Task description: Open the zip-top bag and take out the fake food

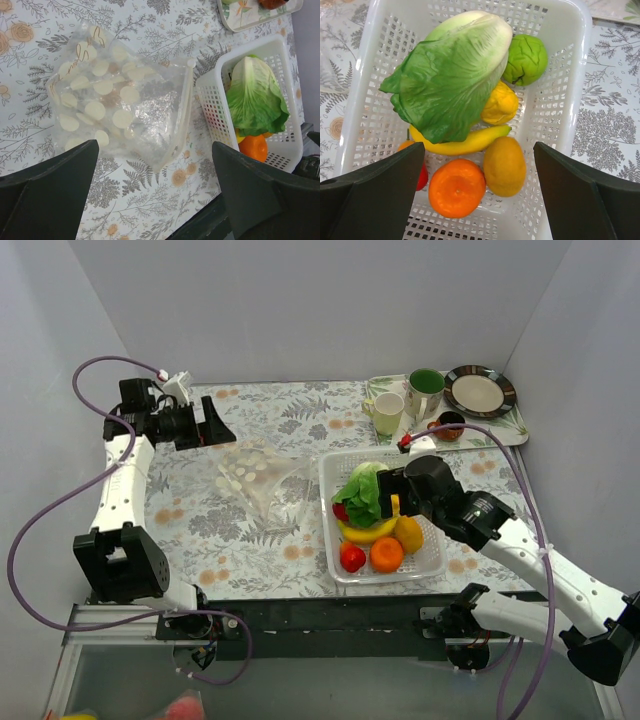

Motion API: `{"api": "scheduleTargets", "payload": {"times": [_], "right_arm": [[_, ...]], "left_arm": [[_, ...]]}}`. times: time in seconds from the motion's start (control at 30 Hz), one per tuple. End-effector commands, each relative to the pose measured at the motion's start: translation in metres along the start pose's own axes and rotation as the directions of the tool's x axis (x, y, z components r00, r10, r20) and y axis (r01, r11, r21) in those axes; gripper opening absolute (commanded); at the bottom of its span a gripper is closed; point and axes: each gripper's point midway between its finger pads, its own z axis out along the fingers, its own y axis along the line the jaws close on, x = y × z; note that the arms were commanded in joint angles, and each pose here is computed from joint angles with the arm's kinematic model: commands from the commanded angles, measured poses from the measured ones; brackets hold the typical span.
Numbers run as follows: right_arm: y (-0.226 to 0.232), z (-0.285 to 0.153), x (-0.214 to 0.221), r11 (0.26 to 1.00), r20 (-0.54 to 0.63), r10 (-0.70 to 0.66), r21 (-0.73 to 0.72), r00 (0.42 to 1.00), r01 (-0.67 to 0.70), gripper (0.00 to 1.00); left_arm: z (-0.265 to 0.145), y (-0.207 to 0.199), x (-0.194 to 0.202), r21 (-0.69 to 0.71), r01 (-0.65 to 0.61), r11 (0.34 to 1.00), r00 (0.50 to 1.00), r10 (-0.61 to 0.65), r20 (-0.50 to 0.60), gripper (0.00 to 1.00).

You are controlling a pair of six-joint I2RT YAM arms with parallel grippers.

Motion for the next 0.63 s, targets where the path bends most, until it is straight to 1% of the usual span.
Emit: {"api": "scheduleTargets", "payload": {"times": [0.0, 0.13, 0.23, 0.27, 0.3, 0.37, 0.47, 0.6], "right_arm": [[-0.011, -0.013, -0.012, 0.997, 0.031, 0.054, 0.055, 0.998, -0.055, 0.99], [-0.011, -0.022, -0.022, 0.998, 0.062, 0.054, 0.042, 0.997, -0.056, 0.98], [-0.008, -0.027, -0.031, 0.999, 0.083, 0.031, 0.019, 0.996, -0.033, 0.99], [-0.007, -0.029, -0.035, 0.999, 0.089, 0.026, 0.017, 0.996, -0.028, 0.99], [-0.009, -0.031, -0.037, 0.999, 0.088, 0.019, 0.024, 0.996, -0.021, 0.98], [-0.010, -0.036, -0.045, 1.000, 0.101, 0.006, 0.029, 0.995, -0.009, 0.99], [-0.014, -0.039, -0.045, 0.999, 0.113, 0.001, 0.040, 0.994, -0.006, 0.98], [-0.018, -0.040, -0.042, 0.999, 0.131, 0.007, 0.050, 0.991, -0.013, 0.99]], "left_arm": [[-0.016, -0.019, 0.016, 0.047, -0.107, 0.993, 0.994, 0.106, 0.017, 0.98], [-0.019, -0.021, 0.026, 0.050, -0.113, 0.992, 0.994, 0.113, 0.003, 0.98], [-0.024, -0.018, 0.025, -0.012, -0.099, 0.995, 0.993, 0.099, 0.057, 0.98], [-0.025, -0.011, 0.019, -0.063, -0.107, 0.992, 0.989, 0.113, 0.091, 0.98], [-0.034, -0.013, 0.014, -0.101, -0.083, 0.991, 0.985, 0.097, 0.142, 0.98], [-0.037, -0.008, 0.014, -0.139, -0.087, 0.986, 0.979, 0.111, 0.171, 0.98], [-0.041, -0.007, 0.016, -0.163, -0.083, 0.983, 0.975, 0.113, 0.189, 0.98], [-0.037, 0.009, 0.016, -0.223, -0.036, 0.974, 0.977, 0.082, 0.198, 0.98]]}}
